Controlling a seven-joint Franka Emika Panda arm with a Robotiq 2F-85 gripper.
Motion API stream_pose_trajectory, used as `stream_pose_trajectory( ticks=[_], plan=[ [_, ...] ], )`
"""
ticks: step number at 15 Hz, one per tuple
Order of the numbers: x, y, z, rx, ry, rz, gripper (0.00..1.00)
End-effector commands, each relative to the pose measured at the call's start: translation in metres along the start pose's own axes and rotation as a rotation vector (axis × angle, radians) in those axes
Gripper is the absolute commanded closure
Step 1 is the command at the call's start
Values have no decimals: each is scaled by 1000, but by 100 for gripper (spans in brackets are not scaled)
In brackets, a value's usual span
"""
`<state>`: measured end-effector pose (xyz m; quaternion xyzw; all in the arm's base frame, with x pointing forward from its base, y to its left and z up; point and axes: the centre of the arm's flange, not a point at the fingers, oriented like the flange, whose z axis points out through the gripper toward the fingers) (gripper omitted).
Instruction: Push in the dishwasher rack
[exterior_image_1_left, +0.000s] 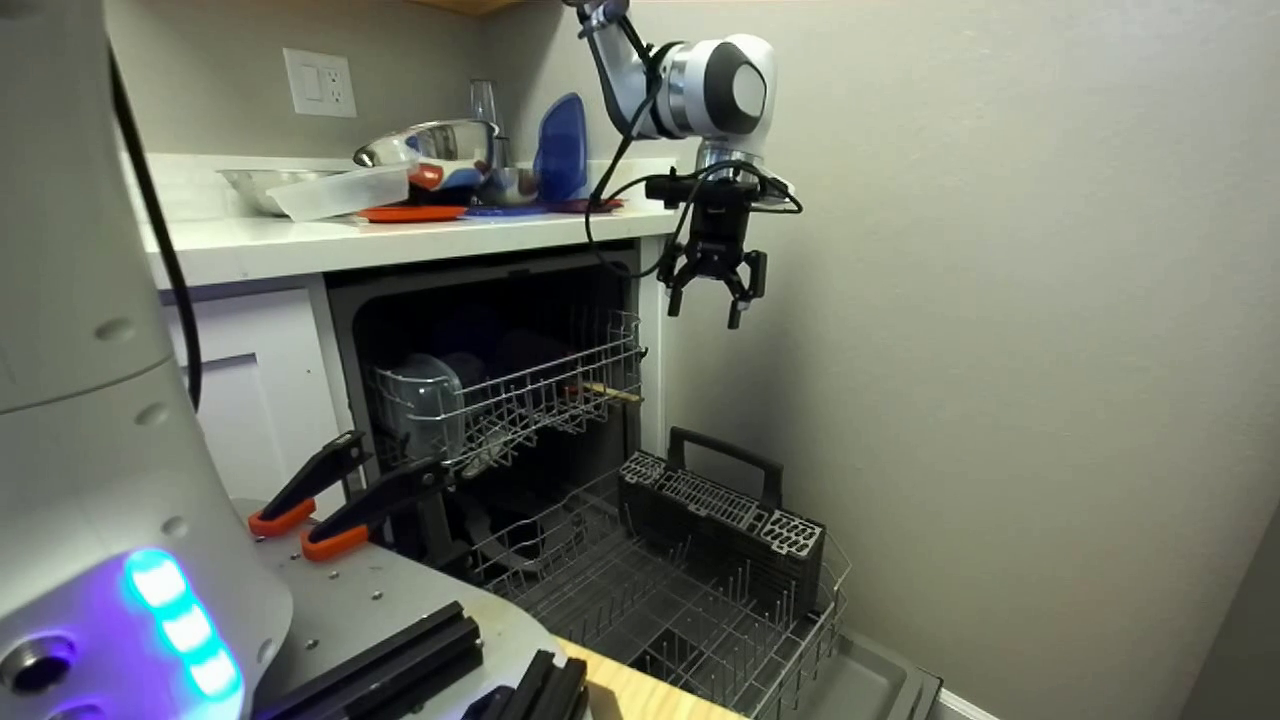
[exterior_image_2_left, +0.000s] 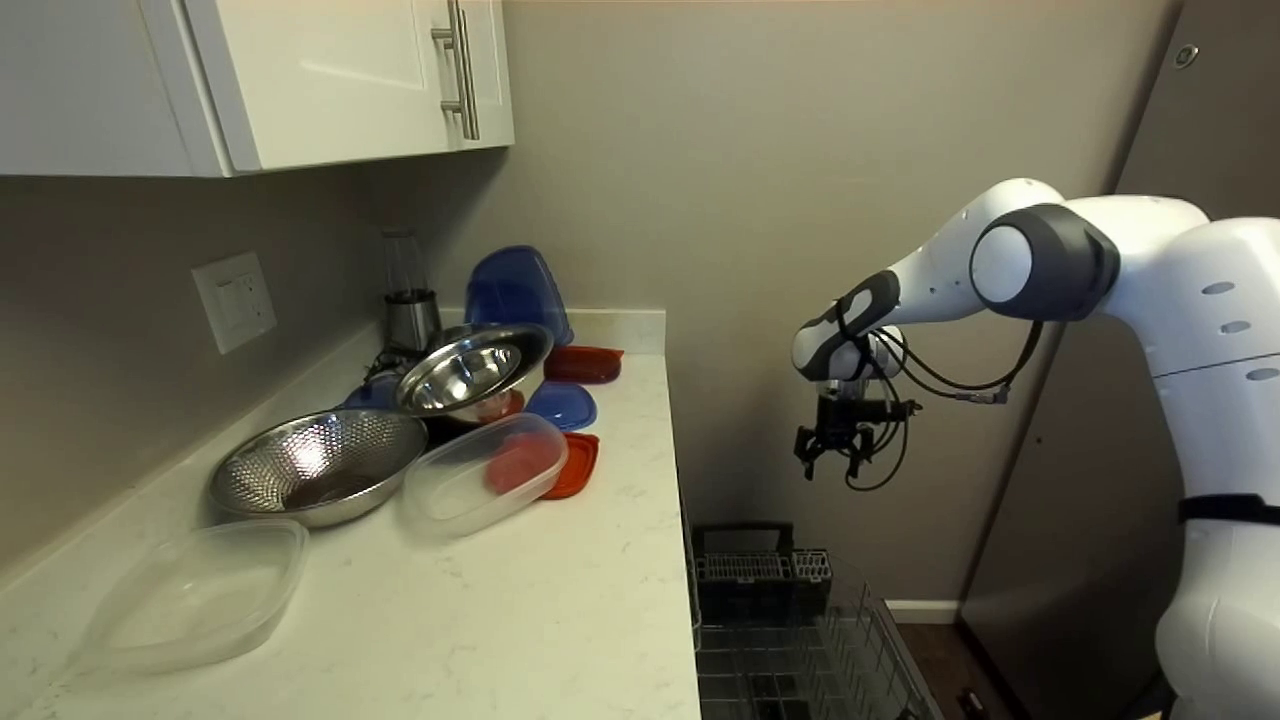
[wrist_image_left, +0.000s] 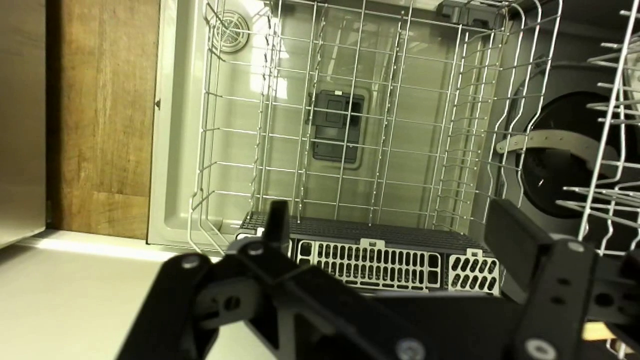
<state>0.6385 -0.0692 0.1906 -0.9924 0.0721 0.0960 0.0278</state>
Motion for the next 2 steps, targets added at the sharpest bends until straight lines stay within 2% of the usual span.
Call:
stream_pose_trajectory(
  ticks=[1, 2],
  plan=[
    [0, 0, 0, 0, 0, 0, 0],
    [0, 0, 0, 0, 0, 0, 0]
  ],
)
